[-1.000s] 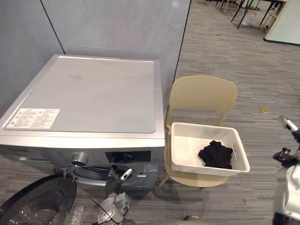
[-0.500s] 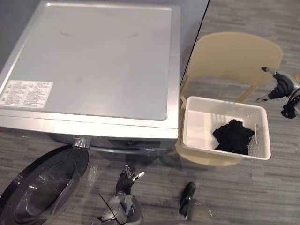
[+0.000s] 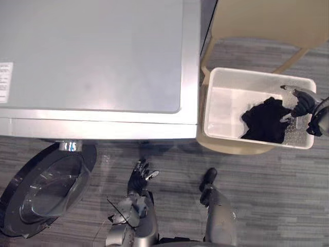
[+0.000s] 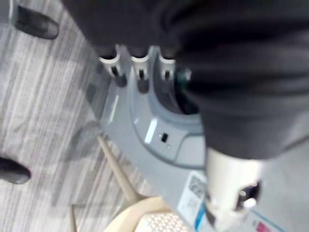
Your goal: Pick up the laundry basket with both hands and put the clothes into the washing machine.
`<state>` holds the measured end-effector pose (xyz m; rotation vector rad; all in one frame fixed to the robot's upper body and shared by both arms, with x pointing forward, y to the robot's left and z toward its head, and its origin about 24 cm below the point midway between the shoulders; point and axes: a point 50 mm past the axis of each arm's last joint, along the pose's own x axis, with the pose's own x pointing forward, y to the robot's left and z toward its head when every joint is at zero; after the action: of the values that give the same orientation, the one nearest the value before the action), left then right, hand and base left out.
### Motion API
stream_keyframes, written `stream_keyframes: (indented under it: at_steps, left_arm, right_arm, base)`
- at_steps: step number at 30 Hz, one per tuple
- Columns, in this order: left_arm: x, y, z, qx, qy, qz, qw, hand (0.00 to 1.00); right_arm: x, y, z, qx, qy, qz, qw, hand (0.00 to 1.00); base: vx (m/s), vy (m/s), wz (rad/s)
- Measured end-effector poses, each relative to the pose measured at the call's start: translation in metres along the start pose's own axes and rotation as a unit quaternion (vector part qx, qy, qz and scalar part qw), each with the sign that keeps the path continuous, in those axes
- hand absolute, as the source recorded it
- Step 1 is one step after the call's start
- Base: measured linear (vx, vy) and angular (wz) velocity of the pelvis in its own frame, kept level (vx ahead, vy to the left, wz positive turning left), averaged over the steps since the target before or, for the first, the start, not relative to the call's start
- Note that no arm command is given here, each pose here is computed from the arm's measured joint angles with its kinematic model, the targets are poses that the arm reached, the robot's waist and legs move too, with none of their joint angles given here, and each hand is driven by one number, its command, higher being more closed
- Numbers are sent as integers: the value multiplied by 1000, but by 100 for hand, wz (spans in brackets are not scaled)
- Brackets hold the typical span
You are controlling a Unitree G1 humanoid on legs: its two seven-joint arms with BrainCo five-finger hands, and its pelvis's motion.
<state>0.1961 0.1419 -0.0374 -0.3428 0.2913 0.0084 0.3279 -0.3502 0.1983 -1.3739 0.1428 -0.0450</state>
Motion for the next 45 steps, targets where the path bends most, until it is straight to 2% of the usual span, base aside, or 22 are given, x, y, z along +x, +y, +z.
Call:
stream_keyframes:
  at_steps: [10,20,27,36,45]
  left_arm:
    - [5,0,5,-5,-8,5,1000,0]
    - [11,-3,12,-14,-21,19,1000,0]
    - [15,-13,25,-43,-55,25,997,0]
    - [14,-12,44,-66,-99,33,992,0]
    - [13,1,52,-66,-116,63,989,0]
  right_arm:
    - [3,-6,-12,24,39,-27,999,0]
    - [8,-65,-13,93,71,-155,981,0]
    - [3,-81,-10,135,55,-207,967,0]
    - [-1,-53,-12,202,38,-200,958,0]
    - [-11,-56,-21,230,33,-221,947,0]
  base:
    - [-85,-14,-1]
    - [-34,-12,3]
    - [-9,-13,3]
    - [-27,-41,3]
    - [-22,-38,7]
